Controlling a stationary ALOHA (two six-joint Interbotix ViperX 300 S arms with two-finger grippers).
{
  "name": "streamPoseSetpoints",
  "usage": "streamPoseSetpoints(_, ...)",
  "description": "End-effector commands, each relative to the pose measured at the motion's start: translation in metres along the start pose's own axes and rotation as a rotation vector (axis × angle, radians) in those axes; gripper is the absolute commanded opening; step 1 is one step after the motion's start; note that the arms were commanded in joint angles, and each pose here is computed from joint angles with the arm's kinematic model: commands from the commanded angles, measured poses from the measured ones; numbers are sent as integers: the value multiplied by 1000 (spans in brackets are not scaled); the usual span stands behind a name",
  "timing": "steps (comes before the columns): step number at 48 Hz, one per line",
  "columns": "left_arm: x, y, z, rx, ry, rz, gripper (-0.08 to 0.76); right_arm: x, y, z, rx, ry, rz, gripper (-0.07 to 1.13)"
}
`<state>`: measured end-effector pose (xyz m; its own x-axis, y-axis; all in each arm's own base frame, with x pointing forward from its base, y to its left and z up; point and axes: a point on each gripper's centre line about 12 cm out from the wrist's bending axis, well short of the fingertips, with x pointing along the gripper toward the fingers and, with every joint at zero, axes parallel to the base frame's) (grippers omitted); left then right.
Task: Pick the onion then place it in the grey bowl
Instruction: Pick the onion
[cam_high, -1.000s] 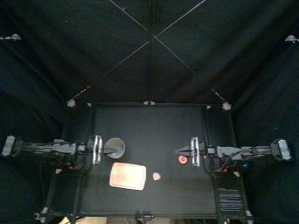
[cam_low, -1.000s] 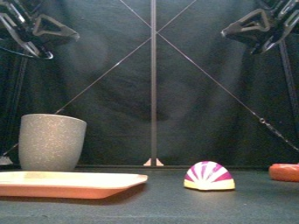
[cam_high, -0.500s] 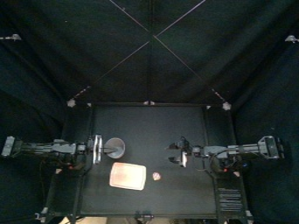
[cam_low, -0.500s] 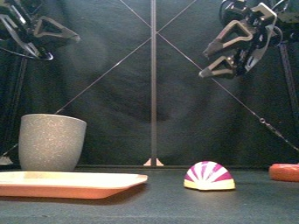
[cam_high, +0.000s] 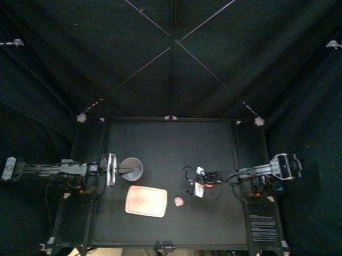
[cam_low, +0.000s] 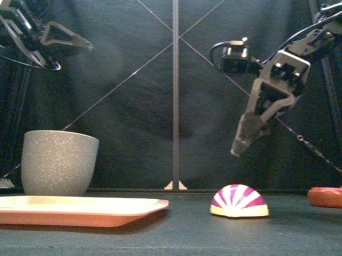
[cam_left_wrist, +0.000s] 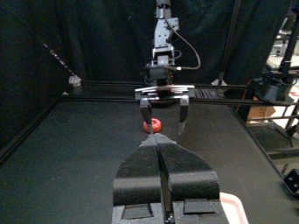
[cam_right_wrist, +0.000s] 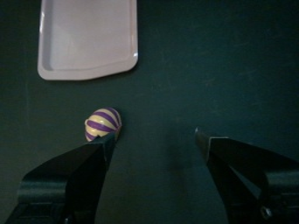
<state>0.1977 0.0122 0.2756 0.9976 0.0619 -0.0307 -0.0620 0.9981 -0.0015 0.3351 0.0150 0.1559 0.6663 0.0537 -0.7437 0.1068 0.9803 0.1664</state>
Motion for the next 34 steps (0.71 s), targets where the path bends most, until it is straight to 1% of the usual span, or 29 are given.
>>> streamPoseSetpoints(1, 1, 1, 4, 0, -9, 5, 59, 8, 9, 13, -20, 64, 12, 1041)
streamPoseSetpoints(4, 1, 1, 3, 0, -6, 5, 59, 16, 15, 12, -38, 111, 18, 1041)
streamPoseSetpoints(11, 1, 1, 0, -3, -2, 5, 59, 32, 28, 10, -58, 147, 34, 1041)
streamPoseSetpoints(34, 0, 1, -6, -3, 14, 6, 59, 53, 47, 12, -65, 184, 61, 1041)
